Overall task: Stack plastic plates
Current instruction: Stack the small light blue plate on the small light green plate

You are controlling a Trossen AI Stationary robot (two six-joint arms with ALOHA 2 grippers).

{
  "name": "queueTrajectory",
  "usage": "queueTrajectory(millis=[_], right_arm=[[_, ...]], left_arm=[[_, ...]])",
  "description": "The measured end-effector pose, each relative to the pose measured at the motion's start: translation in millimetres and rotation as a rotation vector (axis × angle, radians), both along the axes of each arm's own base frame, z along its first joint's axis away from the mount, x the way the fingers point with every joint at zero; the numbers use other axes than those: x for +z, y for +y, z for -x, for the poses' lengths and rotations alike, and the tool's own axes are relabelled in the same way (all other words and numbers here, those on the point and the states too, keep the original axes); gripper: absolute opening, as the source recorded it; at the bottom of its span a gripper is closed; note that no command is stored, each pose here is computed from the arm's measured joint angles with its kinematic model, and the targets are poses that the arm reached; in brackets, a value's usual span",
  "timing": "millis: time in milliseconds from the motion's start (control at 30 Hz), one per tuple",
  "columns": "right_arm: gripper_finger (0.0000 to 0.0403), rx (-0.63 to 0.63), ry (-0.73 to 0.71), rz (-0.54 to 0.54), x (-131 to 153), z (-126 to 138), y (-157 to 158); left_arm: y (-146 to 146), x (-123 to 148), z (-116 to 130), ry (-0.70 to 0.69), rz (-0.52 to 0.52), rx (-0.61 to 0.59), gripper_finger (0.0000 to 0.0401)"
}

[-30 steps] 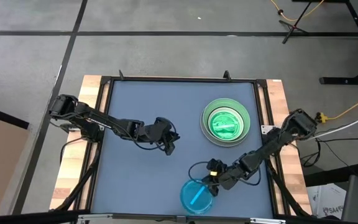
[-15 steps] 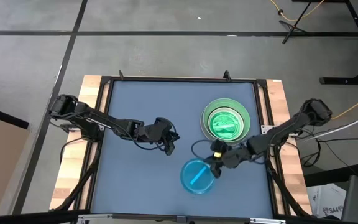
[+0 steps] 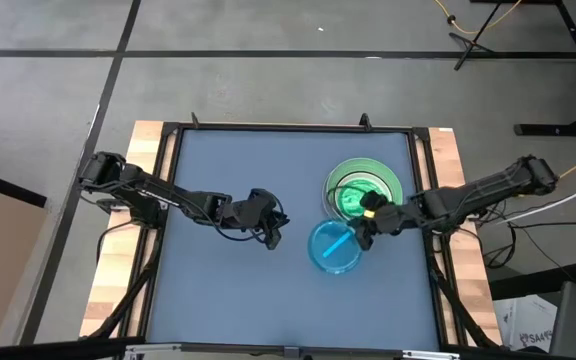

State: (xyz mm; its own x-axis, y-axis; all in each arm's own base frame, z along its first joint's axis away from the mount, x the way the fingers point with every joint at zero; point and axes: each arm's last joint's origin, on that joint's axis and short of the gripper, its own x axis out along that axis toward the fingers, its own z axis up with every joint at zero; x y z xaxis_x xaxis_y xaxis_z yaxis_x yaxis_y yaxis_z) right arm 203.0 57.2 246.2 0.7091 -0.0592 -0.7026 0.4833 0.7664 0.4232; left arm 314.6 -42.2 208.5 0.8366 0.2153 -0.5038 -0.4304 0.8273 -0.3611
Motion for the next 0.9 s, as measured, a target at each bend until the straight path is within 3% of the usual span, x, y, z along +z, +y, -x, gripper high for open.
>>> queueTrajectory(millis=[600, 900], right_arm=[[0.0000, -0.223, 0.241, 0.154, 0, 31, -72], [0.0000, -0.198, 0.314, 0.159, -2, 40, -109]], left_arm=[[0, 0, 0, 0.000, -0.001, 0.001, 0.0070], [0, 0, 0, 0.000, -0.001, 0.002, 0.0070]])
